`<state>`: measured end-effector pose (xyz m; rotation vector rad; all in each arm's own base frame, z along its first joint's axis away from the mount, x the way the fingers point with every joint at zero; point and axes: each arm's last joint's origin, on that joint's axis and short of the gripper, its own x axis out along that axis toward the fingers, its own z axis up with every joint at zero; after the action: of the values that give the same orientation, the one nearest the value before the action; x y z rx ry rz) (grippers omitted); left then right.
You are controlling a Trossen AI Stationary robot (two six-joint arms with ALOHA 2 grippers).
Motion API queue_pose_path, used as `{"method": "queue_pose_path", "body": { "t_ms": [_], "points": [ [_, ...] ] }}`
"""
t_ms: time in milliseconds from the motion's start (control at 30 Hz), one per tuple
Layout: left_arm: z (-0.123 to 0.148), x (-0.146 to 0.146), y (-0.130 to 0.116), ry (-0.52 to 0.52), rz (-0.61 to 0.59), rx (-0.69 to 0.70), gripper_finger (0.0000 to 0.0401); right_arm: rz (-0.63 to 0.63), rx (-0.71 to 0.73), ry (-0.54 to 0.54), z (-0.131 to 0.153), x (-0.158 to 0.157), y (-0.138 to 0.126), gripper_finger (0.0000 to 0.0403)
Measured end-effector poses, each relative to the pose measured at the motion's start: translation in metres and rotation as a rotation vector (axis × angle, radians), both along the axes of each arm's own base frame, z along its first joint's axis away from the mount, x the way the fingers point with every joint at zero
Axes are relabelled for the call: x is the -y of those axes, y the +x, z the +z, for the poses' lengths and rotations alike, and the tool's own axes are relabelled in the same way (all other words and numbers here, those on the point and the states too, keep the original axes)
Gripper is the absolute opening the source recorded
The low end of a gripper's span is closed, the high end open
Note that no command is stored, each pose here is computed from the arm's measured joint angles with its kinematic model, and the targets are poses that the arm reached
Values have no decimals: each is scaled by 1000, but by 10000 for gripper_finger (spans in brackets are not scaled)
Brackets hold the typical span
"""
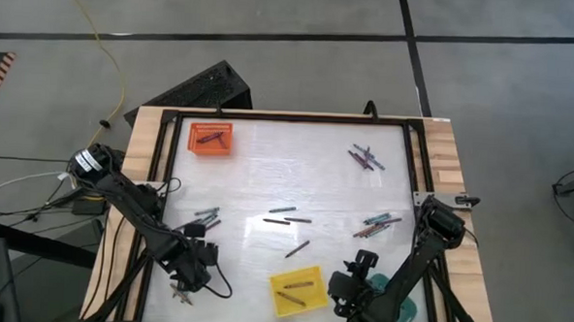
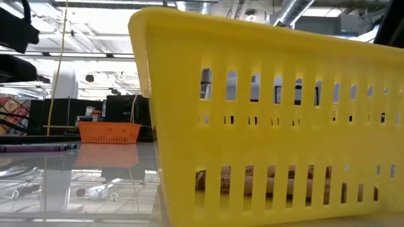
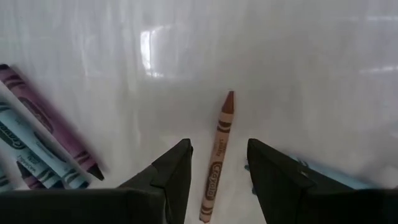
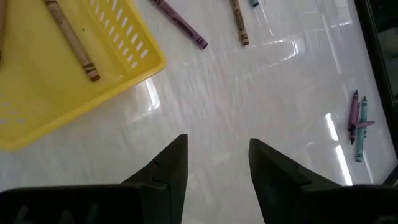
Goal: Sort crayons
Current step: Put the brown crayon into the yellow bin
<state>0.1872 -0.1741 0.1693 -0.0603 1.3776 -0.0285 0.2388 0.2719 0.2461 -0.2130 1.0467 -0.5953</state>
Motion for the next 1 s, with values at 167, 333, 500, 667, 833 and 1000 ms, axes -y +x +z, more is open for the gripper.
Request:
{"method": "queue_pose_path", "body": {
  "t_ms": [167, 333, 500, 667, 833, 1000],
  "points": [
    [-10, 3, 4, 11, -28, -17, 146, -2, 2, 1, 0, 0, 0, 163],
    [-28, 7, 9, 29, -52, -76, 146, -3, 7, 6, 0, 0, 0, 163],
    [-31, 4, 15, 40, -27, -73, 120, -3, 6, 5, 0, 0, 0, 163],
    [-32, 0, 18, 49, -49, -59, 34, -3, 6, 6, 0, 0, 0, 163],
    [-32, -4, 23, 59, -66, -51, 8, -8, 10, 8, 0, 0, 0, 163],
    [-23, -9, 38, 85, -99, -18, 3, -8, 9, 7, 0, 0, 0, 163]
  ]
}}
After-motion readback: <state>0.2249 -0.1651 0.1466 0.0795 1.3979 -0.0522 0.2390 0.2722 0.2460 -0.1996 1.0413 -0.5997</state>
